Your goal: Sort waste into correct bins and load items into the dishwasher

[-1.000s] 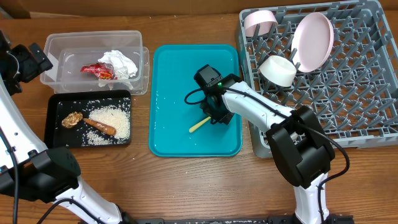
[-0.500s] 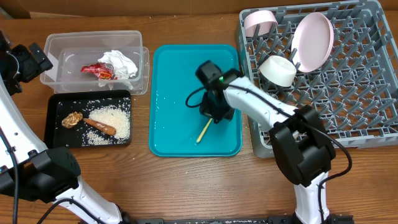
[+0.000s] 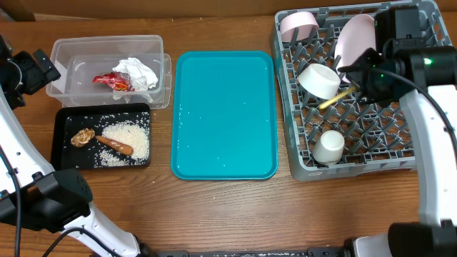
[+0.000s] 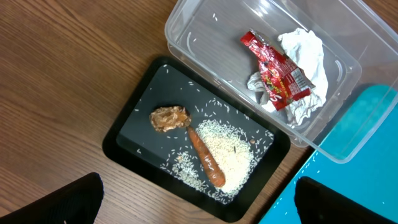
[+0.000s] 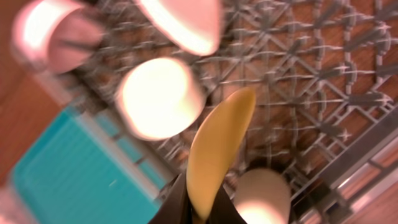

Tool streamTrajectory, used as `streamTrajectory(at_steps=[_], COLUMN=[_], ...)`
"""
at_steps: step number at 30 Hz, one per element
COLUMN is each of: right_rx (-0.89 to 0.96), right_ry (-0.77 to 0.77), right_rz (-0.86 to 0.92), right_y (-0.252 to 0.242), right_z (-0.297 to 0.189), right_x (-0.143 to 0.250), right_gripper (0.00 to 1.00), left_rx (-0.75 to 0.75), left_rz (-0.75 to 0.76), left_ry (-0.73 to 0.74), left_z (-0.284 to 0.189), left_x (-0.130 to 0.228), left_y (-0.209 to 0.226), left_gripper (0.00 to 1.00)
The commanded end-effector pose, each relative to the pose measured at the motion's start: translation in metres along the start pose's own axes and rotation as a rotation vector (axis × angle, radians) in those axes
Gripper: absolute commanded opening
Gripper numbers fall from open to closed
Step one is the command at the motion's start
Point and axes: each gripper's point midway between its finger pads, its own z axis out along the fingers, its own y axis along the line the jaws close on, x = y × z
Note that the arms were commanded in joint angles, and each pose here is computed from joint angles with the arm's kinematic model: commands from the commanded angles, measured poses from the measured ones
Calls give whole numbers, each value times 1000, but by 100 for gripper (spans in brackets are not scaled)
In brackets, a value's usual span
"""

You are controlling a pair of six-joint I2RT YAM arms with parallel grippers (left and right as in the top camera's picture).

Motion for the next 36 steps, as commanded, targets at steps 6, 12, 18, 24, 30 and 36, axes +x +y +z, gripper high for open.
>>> streamTrajectory(at_steps=[6,12,18,24,30,36], right_rx=[170,73,-155,-334,-228,-276], right_ry=[-25,-27,-29,-13,-237,-468], right_rz=[211,122,-140,-159,-327,-320], right_y=[-72,-52,-21,-40,-99,-115], right_z=[88,66,-63,-158,-201,-211], right_x=[-10,-24,-16,36,51,50], right_gripper=[36,70,72,100,100,100], left_rx=[-1,-1,-1,-1,-1,-1], left_rz=[-3,-3,-3,-3,-3,-3], left_ry=[-14,-14,-14,-14,-14,-14], left_z=[-2,-2,-2,-2,-2,-2], left_x=[-4,-4,-4,-4,-4,-4], left_y=[0,0,0,0,0,0], left_gripper=[100,100,100,100,100,100])
